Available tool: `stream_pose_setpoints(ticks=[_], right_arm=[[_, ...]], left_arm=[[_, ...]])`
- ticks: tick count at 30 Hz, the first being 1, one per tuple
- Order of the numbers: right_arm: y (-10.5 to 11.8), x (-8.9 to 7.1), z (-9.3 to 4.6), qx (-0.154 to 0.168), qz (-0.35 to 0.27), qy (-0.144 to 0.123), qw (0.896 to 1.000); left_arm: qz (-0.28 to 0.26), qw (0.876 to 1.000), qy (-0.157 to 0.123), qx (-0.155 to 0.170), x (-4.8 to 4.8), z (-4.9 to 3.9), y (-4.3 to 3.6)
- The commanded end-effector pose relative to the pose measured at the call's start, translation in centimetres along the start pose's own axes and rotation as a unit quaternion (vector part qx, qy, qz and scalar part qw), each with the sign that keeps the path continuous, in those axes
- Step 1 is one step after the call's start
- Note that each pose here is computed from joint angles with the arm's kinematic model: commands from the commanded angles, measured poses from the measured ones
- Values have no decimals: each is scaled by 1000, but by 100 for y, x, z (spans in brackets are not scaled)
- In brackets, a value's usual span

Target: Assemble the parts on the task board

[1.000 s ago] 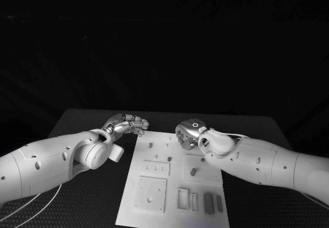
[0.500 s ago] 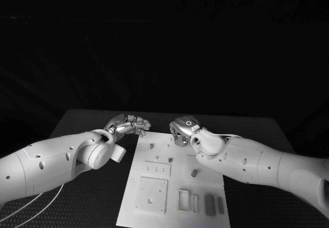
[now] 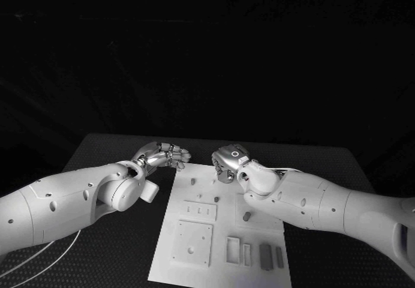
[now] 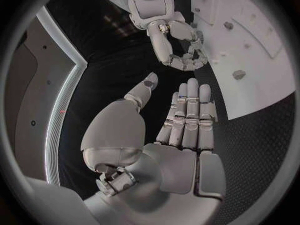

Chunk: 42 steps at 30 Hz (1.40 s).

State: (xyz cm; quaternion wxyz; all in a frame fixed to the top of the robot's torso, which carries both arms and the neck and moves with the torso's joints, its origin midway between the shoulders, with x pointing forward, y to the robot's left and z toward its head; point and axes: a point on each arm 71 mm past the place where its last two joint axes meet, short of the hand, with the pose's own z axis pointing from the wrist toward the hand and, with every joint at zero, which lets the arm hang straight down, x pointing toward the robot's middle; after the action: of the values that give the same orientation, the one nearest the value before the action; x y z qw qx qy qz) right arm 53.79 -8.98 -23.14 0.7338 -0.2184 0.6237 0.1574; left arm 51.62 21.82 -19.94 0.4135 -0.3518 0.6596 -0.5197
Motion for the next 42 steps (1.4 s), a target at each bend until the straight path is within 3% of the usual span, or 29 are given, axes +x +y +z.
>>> stream_pose_setpoints(ticks=[1, 17, 42], right_arm=[[7, 5, 6, 3, -8, -1, 1000], [35, 40, 16, -2, -11, 6, 1000], [38, 103, -17, -7, -14, 31, 999]], left_arm=[[2, 1000, 7, 5, 19, 6, -28], [6, 1000, 8, 13, 7, 12, -118], [6, 1000, 9, 10, 1, 21, -112]])
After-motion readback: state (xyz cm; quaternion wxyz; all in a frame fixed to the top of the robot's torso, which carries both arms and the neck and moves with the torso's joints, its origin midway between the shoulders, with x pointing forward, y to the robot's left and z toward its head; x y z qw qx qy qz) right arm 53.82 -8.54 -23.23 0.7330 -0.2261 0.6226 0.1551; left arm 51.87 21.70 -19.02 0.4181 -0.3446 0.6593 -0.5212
